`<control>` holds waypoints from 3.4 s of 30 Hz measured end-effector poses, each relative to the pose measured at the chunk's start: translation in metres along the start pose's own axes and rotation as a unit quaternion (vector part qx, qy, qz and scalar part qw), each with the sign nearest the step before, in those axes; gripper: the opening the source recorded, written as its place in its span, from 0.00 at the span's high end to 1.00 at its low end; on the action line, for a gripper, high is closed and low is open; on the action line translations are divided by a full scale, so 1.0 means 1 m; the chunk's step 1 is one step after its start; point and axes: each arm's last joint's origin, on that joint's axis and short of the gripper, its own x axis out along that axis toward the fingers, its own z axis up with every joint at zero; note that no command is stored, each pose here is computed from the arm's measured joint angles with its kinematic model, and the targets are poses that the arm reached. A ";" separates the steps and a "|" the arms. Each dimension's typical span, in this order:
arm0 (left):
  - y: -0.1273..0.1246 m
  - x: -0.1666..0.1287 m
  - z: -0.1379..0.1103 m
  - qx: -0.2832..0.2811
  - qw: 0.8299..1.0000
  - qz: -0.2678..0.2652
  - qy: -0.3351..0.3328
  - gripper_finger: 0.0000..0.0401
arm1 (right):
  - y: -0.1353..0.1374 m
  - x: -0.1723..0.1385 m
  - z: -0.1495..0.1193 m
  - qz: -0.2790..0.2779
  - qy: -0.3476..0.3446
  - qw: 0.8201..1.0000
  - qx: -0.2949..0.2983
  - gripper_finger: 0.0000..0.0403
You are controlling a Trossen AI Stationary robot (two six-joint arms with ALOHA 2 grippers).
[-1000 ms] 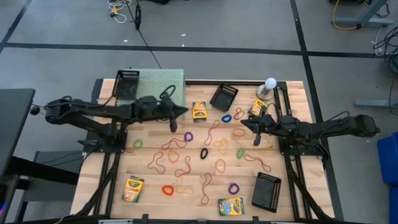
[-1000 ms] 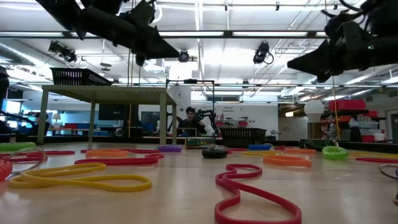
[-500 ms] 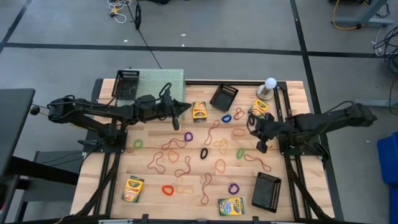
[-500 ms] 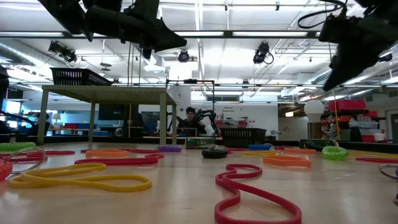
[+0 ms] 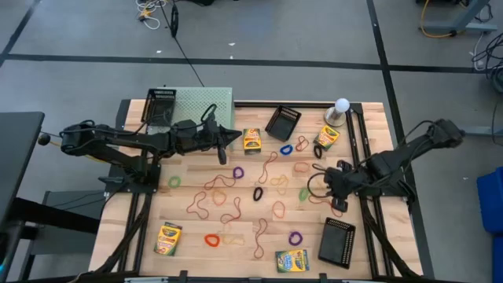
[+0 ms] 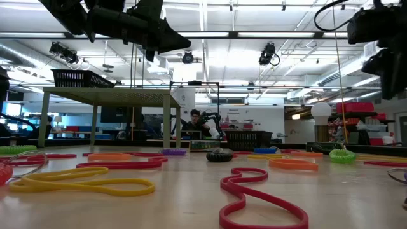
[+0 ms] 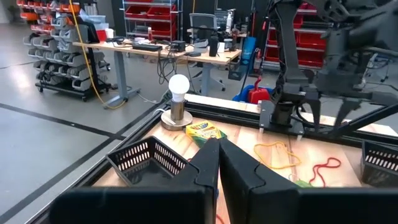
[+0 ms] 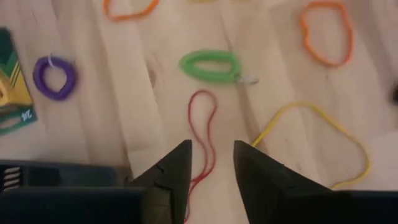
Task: Pick & Place Office Desk Supplies
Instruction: Put the black bin on the shelf
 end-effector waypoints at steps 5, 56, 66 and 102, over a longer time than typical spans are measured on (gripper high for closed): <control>0.000 0.000 0.000 -0.003 1.000 -0.002 0.001 0.95 | 0.010 0.005 -0.006 0.003 0.022 0.999 -0.023 0.62; 0.000 0.000 0.000 -0.003 1.000 -0.002 0.000 0.95 | 0.053 0.012 -0.017 -0.055 0.192 0.978 -0.061 0.54; 0.000 0.000 0.000 -0.004 1.000 -0.002 0.000 0.95 | 0.064 0.018 -0.015 0.001 0.165 0.985 -0.057 0.50; 0.000 0.000 0.000 -0.004 1.000 -0.003 0.000 0.95 | 0.084 0.015 0.028 0.155 0.055 0.986 0.008 0.97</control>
